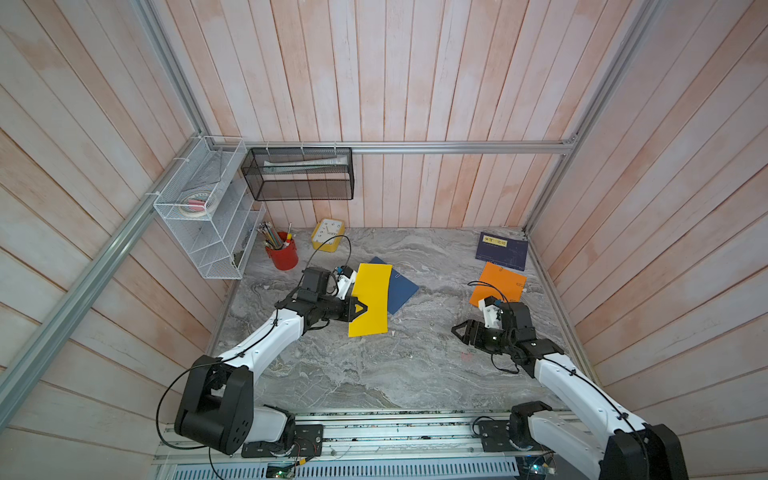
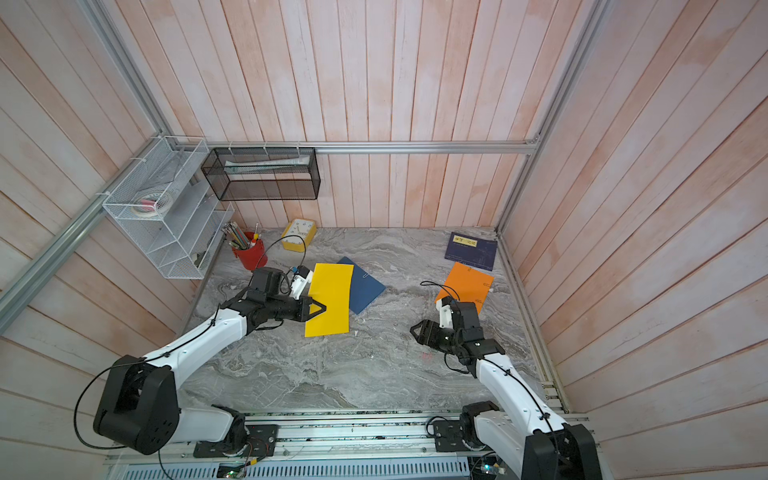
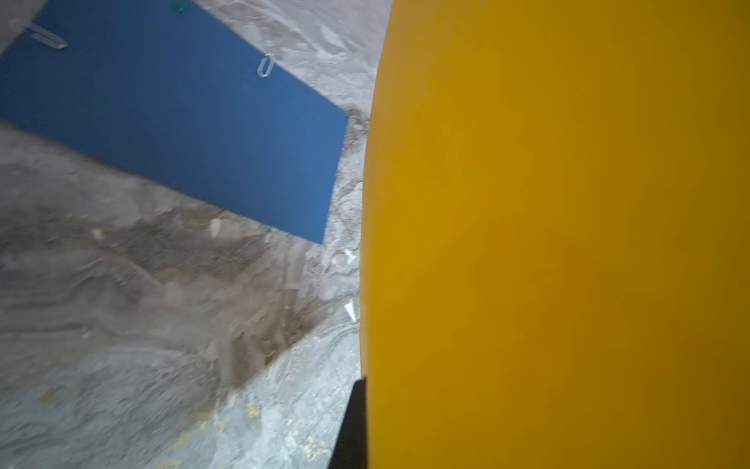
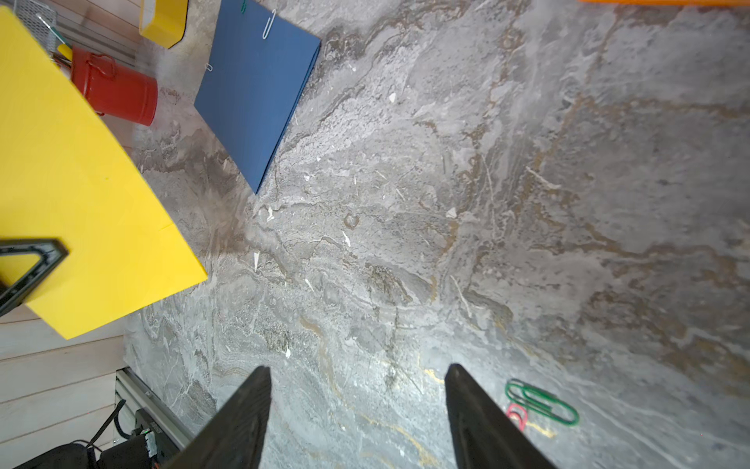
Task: Unclip the paperclips from the documents
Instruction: Place the paper clip at the center of the board, then place the document at the center of the board.
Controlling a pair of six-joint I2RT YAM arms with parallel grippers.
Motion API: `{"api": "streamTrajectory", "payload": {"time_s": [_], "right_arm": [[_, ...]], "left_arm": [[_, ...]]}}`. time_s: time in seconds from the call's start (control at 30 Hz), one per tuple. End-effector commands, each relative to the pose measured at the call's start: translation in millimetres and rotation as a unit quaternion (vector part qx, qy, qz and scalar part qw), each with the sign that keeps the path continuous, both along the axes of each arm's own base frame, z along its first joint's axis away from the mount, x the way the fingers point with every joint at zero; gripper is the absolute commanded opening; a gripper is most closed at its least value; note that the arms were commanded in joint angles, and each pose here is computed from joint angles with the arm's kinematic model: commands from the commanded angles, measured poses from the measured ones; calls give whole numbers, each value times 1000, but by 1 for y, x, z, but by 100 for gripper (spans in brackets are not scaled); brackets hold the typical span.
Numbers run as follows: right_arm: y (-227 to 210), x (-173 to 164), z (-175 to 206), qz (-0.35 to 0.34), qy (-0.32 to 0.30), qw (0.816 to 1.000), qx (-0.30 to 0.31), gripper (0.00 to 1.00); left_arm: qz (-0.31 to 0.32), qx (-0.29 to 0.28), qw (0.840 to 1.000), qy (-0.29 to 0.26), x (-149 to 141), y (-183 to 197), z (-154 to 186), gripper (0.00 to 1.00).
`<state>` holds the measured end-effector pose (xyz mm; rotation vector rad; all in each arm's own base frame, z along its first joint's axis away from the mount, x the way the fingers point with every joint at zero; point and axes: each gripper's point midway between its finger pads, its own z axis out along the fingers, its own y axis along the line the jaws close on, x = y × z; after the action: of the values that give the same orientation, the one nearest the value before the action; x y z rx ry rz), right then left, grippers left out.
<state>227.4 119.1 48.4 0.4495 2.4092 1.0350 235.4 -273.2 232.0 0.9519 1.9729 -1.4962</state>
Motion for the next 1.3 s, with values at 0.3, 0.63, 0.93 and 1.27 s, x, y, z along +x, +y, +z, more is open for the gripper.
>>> {"api": "streamTrajectory", "payload": {"time_s": [0.3, 0.63, 0.93, 1.27], "right_arm": [[-13, -11, -22, -20, 54, 998, -40, 10], [-17, -13, -24, -19, 66, 996, -58, 21], [-18, -10, -14, -15, 53, 996, -66, 27], [-14, 3, 9, 18, 29, 996, -85, 47]], "left_arm": [[7, 6, 1000, -5, 1, 3, -7, 0], [8, 5, 1000, -4, 2, 3, -8, 0], [17, 11, 1000, -4, 4, 4, -11, 0], [99, 68, 993, -2, 27, 14, -37, 0]]}}
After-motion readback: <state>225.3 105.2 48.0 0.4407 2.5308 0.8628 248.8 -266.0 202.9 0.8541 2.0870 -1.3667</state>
